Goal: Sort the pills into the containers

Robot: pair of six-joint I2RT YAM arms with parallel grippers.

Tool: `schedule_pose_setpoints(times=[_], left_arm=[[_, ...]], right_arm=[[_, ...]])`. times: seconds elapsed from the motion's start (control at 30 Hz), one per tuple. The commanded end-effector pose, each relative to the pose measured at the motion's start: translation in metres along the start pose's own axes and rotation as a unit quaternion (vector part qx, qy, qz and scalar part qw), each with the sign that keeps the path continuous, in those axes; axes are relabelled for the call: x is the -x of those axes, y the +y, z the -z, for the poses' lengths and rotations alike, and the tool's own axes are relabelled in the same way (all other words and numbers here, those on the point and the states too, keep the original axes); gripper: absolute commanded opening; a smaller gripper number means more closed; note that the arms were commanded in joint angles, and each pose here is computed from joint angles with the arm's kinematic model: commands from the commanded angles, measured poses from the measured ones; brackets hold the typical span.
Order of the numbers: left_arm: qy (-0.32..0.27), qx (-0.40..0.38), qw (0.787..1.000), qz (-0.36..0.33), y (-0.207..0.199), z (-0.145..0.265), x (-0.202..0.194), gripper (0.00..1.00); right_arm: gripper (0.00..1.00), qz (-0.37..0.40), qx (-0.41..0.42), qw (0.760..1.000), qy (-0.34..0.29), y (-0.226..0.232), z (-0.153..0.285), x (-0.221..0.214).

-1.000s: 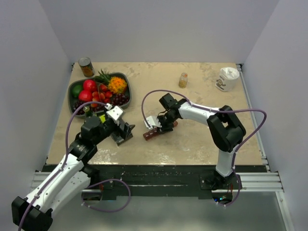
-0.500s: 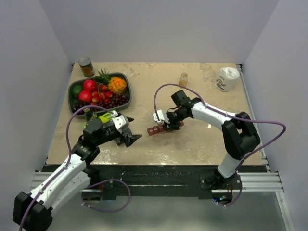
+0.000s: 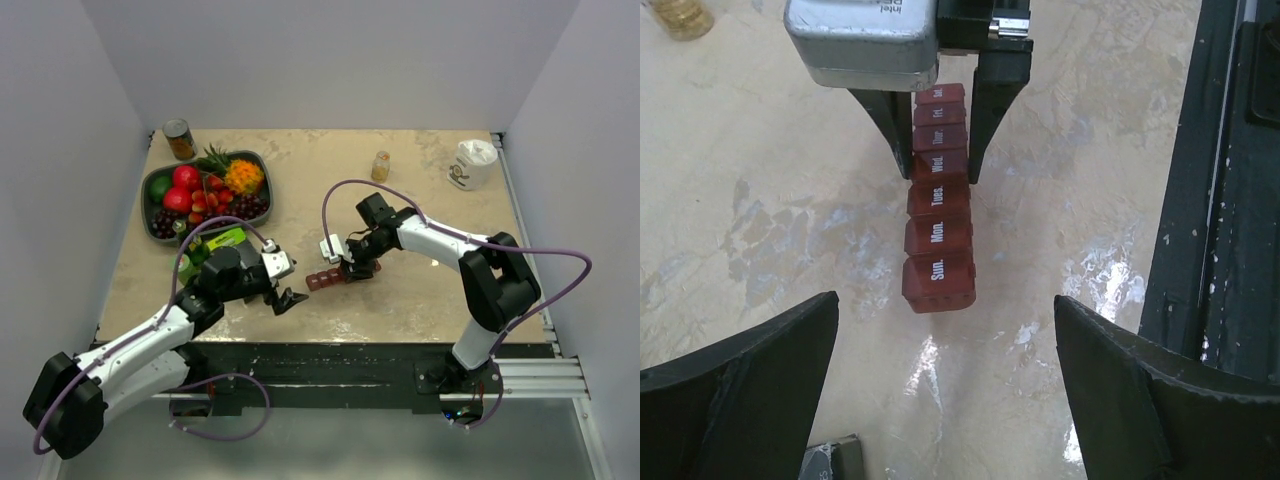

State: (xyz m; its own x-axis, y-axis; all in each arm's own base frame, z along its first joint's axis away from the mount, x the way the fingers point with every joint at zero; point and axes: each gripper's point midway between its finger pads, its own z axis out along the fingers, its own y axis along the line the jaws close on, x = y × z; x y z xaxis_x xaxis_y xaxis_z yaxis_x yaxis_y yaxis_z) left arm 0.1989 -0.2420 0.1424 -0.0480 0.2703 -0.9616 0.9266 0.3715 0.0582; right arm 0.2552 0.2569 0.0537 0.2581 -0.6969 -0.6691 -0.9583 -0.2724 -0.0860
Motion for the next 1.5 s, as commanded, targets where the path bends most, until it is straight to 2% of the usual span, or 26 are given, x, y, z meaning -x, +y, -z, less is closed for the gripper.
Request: schedule_pose_setpoints(times=[0.0,0.3,0.6,0.77,1.0,1.27,1.37,1.4,1.47], left_arm=[[-0.028,0.013,0.999,-0.043,0.008,-0.005,0.021,0.93],[-0.018,0.008,0.999,-0.036,0.008,-0.015,0.016,0.93],[0.016,0.015,0.999,-0.028,0.011,-0.031,0.002,0.91],[0.041,0.009,0.999,-0.023,0.013,-0.045,-0.003,0.82],[0.053,0.005,0.998,-0.02,0.01,-0.048,-0.01,0.79],[0.075,-0.014,0.997,-0.014,0.003,-0.052,-0.02,0.7],[0.087,-0.015,0.996,-0.016,0.003,-0.052,-0.026,0.64],[0.089,-0.014,0.996,-0.016,0.003,-0.052,-0.027,0.51],[0.089,-0.01,0.996,-0.018,0.005,-0.052,-0.025,0.37]], right_arm=[[0.23,0.018,-0.001,0.999,-0.029,0.0,0.003,0.016],[0.23,0.025,-0.002,0.999,-0.043,0.001,0.006,0.024],[0.22,0.029,0.003,0.998,-0.057,0.004,0.007,0.033],[0.22,0.028,0.005,0.998,-0.064,0.004,0.008,0.036],[0.21,0.026,0.007,0.997,-0.075,0.004,0.01,0.042],[0.21,0.015,0.013,0.996,-0.082,0.005,0.009,0.045],[0.21,0.011,0.015,0.996,-0.082,0.006,0.008,0.044],[0.21,0.012,0.014,0.996,-0.082,0.005,0.007,0.044],[0.21,0.011,0.016,0.996,-0.084,0.006,0.007,0.044]])
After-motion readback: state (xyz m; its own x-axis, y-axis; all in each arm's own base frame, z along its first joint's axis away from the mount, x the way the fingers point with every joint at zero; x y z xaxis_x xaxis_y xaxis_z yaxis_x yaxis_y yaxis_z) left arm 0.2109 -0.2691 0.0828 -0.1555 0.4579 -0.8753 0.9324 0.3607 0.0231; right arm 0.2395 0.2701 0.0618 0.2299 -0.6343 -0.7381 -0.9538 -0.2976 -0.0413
